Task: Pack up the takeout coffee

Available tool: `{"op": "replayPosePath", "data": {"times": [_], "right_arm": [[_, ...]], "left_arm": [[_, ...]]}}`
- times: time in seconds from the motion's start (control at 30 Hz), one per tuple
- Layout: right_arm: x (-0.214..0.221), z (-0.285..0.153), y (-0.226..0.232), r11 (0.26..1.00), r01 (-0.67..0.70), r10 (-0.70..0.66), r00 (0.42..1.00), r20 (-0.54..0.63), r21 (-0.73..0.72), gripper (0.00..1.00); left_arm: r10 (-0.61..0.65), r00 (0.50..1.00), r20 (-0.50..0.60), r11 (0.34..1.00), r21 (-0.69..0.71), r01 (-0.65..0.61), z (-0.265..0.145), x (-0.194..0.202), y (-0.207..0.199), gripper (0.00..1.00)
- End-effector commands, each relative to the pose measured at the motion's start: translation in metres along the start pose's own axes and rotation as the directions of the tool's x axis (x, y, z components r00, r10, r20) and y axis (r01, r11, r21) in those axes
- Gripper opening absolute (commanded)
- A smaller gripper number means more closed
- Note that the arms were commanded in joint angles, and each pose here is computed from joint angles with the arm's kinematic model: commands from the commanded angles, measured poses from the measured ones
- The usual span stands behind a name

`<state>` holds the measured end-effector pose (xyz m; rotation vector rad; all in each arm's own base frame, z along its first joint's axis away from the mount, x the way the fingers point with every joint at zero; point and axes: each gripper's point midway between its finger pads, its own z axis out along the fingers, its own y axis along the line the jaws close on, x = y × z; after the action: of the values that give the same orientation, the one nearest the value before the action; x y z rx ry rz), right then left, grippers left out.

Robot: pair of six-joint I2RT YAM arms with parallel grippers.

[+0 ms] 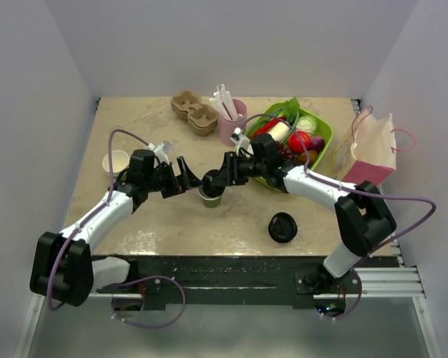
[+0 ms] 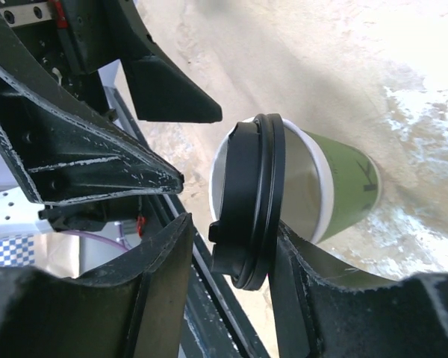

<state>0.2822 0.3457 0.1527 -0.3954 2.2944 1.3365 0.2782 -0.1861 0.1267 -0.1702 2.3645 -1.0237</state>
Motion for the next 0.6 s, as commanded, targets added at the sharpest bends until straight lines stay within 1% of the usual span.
{"op": "replayPosePath", "data": {"times": [0.0,0.23,0.37,0.57], "right_arm": [[-0.022,-0.015,0.014,0.997,0.073,-0.075,0.995,0.072,0.025,0.47],[-0.025,-0.02,0.016,0.996,0.082,-0.085,0.993,0.082,0.039,0.5],[-0.028,-0.023,0.005,0.991,0.073,-0.083,0.992,0.091,0.115,0.5],[-0.025,-0.02,-0.007,0.985,0.048,-0.062,0.995,0.081,0.165,0.5]], "left_arm": [[0.022,1.0,0.017,0.998,0.052,-0.023,0.002,-0.006,-0.012,1.0],[0.021,1.0,0.015,0.998,0.056,-0.022,0.003,-0.006,-0.014,1.0],[0.019,1.0,0.01,0.998,0.063,-0.02,0.003,-0.005,-0.016,1.0],[-0.001,1.0,-0.002,0.994,0.105,0.001,0.004,-0.002,-0.023,0.99]]}}
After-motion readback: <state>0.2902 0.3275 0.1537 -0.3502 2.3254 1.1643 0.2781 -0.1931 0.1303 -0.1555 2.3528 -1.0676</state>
